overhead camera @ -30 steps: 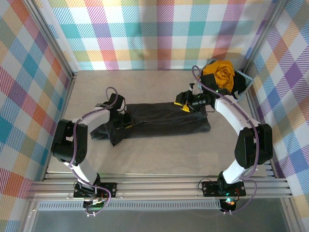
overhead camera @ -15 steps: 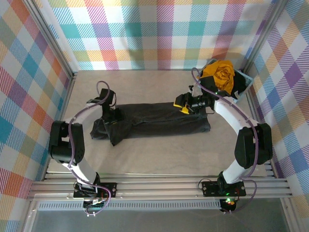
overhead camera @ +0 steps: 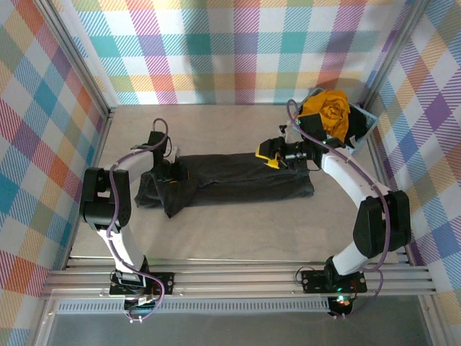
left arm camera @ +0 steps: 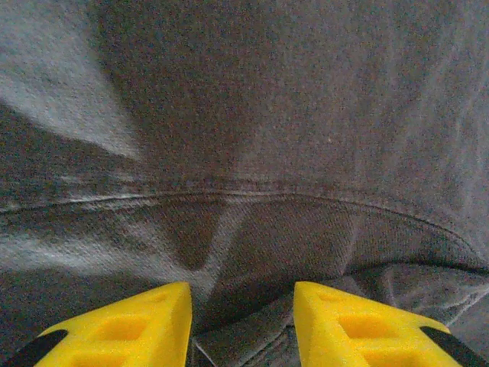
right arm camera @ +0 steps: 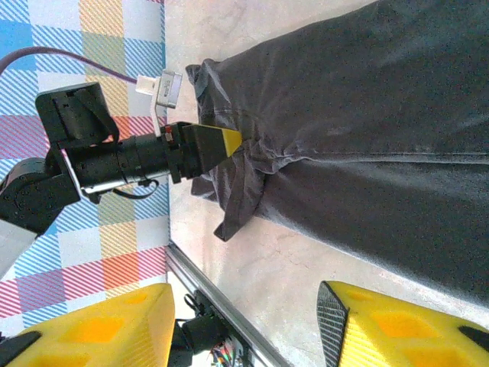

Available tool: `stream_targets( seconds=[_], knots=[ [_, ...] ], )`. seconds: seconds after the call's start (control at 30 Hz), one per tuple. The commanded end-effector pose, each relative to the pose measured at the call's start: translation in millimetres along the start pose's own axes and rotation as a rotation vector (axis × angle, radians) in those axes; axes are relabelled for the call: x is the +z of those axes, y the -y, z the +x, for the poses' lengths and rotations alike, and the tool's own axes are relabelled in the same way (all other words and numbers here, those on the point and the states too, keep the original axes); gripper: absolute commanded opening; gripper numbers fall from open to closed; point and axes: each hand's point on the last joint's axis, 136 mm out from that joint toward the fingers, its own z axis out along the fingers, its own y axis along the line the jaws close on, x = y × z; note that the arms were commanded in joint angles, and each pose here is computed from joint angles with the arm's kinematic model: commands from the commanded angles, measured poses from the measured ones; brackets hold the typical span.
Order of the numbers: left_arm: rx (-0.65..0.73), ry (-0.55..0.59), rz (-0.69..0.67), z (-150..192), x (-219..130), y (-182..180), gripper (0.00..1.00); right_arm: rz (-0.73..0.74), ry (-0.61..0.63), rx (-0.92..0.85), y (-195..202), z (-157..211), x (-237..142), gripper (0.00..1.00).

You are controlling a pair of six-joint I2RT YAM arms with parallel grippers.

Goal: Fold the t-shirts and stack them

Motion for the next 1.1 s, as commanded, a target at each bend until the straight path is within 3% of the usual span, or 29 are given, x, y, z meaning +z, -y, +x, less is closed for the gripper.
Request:
stream_targets(
  seconds=[0.0, 0.23, 0.47, 0.57, 0.83, 1.07],
  knots=[
    [0.030, -0.016, 0.042, 9, -1, 7, 0.37, -0.025, -0.002, -0.016, -7, 0, 2, 0.53],
    [0.033, -0.026, -0.002, 19, -3, 2, 0.32, -0.028, -0.006, -0.007, -6, -4, 6, 0.52],
    [-0.009, 0.041, -0.004, 13, -22, 14, 0.06, -0.023, -0.007, -0.003, -5, -4, 8, 0.51],
    [-0.037, 0.050, -0.001, 17, -29, 30, 0.00, -0.014, -0.006, 0.001, -3, -4, 8, 0.50],
    [-0.211, -0.035, -0.042, 55, -35, 54, 0.00, -0.003, -0.039, 0.006, -1, -4, 11, 0.48],
    [-0.254, -0.129, -0.016, 79, -25, 79, 0.00, -0.011, -0.056, 0.008, 0, -2, 14, 0.48]
  ],
)
